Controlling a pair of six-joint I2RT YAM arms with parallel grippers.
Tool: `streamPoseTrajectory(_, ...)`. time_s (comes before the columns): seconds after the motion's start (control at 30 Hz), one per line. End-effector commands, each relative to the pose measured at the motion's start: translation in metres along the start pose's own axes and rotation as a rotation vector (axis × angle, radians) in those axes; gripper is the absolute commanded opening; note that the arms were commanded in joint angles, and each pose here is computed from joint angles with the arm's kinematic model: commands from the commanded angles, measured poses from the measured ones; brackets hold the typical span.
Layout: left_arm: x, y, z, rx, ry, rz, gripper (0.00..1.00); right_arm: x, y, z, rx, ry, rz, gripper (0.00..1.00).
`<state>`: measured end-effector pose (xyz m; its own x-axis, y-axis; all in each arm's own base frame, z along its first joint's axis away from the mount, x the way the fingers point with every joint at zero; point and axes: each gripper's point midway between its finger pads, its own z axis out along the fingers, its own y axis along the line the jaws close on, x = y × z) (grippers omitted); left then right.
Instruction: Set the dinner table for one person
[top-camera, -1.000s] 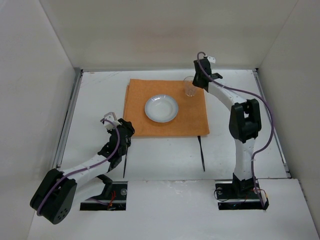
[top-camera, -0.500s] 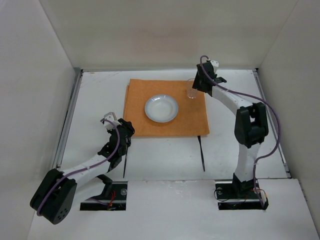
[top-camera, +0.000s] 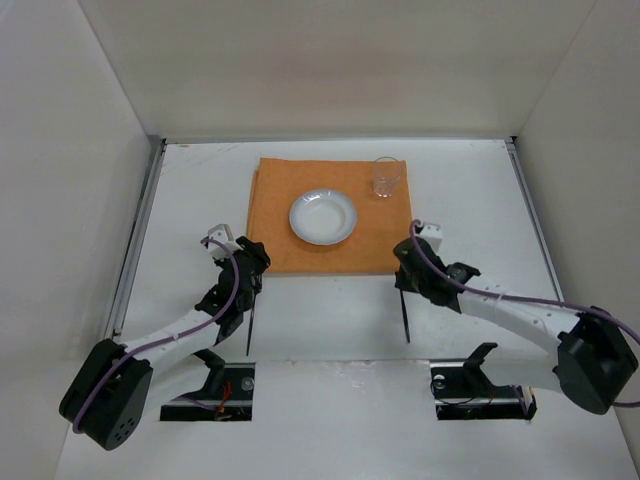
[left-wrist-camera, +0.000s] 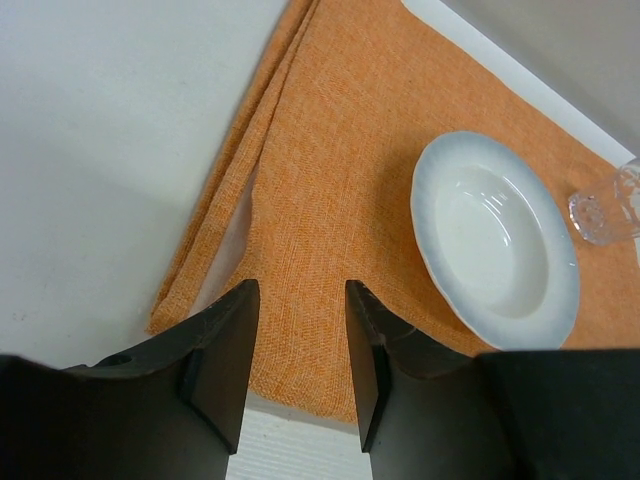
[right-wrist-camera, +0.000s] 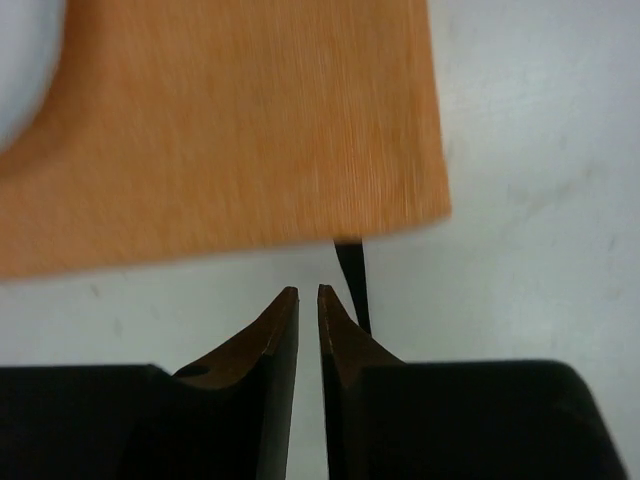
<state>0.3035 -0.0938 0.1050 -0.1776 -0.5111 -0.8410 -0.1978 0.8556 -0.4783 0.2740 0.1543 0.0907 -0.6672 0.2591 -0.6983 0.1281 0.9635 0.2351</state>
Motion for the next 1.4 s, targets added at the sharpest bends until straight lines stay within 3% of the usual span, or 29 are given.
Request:
streamPoseTrajectory(0.0, -0.012, -0.013, -0.001, 0.037, -0.032, -0.036, 0.38, 0.043, -0.010, -0.022, 0.045, 0.095, 0.059, 0.24)
streamPoseTrajectory(0.13, -0.015, -0.012, -0.001, 0.035, -0.043, -0.040, 0.39, 0.068, -0.023, -0.034, 0.113, 0.157, 0.047, 0.38)
streamPoseTrajectory(0.5, -0.015, -0.013, -0.002, 0.041, -0.041, -0.041, 0.39, 0.096, -0.032, -0.022, 0.196, 0.256, -0.015, 0.40)
streamPoseTrajectory(0.67, -0.012, -0.013, -0.001, 0.037, -0.035, -0.037, 0.39, 0.101, -0.024, -0.019, 0.188, 0.290, -0.035, 0.35)
streamPoseTrajectory(1.0, -0.017, -0.009, -0.002, 0.034, -0.048, -0.048, 0.39, 0.126, -0.017, -0.025, 0.172, 0.383, -0.069, 0.12)
streamPoseTrajectory(1.2, -0.014, -0.009, -0.001, 0.029, -0.040, -0.044, 0.39, 0.136, 0.007, -0.066, 0.069, 0.435, -0.110, 0.11)
streamPoseTrajectory(1.37, -0.015, -0.009, -0.001, 0.030, -0.044, -0.048, 0.39, 0.121, 0.059, -0.111, -0.114, 0.428, -0.160, 0.11)
